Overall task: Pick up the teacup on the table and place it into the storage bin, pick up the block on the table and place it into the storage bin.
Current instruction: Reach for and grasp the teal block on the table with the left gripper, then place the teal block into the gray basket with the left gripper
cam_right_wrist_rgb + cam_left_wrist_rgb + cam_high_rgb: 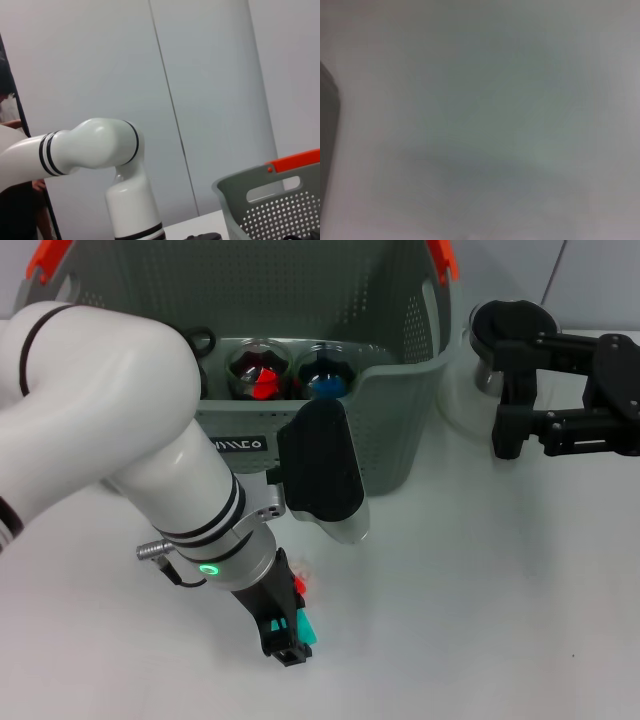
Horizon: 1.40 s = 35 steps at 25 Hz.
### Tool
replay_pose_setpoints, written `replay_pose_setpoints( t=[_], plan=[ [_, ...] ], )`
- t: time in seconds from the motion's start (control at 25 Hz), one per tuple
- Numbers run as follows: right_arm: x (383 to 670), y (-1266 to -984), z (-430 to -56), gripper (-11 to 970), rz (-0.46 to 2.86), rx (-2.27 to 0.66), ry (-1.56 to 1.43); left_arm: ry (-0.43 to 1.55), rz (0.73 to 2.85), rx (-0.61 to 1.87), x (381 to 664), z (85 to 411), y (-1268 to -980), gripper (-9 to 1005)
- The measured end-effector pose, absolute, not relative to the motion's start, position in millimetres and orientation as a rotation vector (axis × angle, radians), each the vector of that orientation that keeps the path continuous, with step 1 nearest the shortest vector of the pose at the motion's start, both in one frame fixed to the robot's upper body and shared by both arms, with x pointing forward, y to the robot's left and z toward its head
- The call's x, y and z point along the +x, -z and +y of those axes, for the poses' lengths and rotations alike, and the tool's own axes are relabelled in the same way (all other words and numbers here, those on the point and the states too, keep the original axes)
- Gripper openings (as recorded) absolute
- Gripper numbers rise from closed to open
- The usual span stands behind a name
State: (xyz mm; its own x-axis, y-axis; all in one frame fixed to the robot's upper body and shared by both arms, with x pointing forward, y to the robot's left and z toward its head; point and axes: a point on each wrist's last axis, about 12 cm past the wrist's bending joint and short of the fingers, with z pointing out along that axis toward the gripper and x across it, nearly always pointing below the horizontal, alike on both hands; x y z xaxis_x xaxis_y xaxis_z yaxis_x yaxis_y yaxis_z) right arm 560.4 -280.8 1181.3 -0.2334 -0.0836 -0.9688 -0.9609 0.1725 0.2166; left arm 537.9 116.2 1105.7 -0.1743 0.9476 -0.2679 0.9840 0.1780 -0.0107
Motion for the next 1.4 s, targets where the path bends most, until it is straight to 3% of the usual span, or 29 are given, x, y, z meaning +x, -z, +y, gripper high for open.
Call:
replay_pose_setpoints(
  t=[0.28,0.44,0.64,1.0,1.4],
  plan=[
    [559.6,-1180.8,-281.6,927,1.525,-1.037,-1.199,0.246,2.246,1.882,538.2,116.0,-1104.9,552],
    [559.6,-1181.1,-282.5,928,1.522,-1.030,-1.197,0.247,2.247,1.892,537.4,115.8,-1106.2,405],
    [559.4,-1181.5,-283.0,928,1.517,-1.025,-1.197,0.250,2.247,1.898,537.4,115.9,-1114.2,414],
    [559.5,-1181.7,-283.0,927,1.515,-1.024,-1.197,0.341,2.210,1.700,547.4,144.2,-1186.0,431],
    [558.9,-1185.5,-281.5,928,1.504,-1.042,-1.230,0.658,2.059,1.267,572.4,208.7,-1257.9,450]
  ],
)
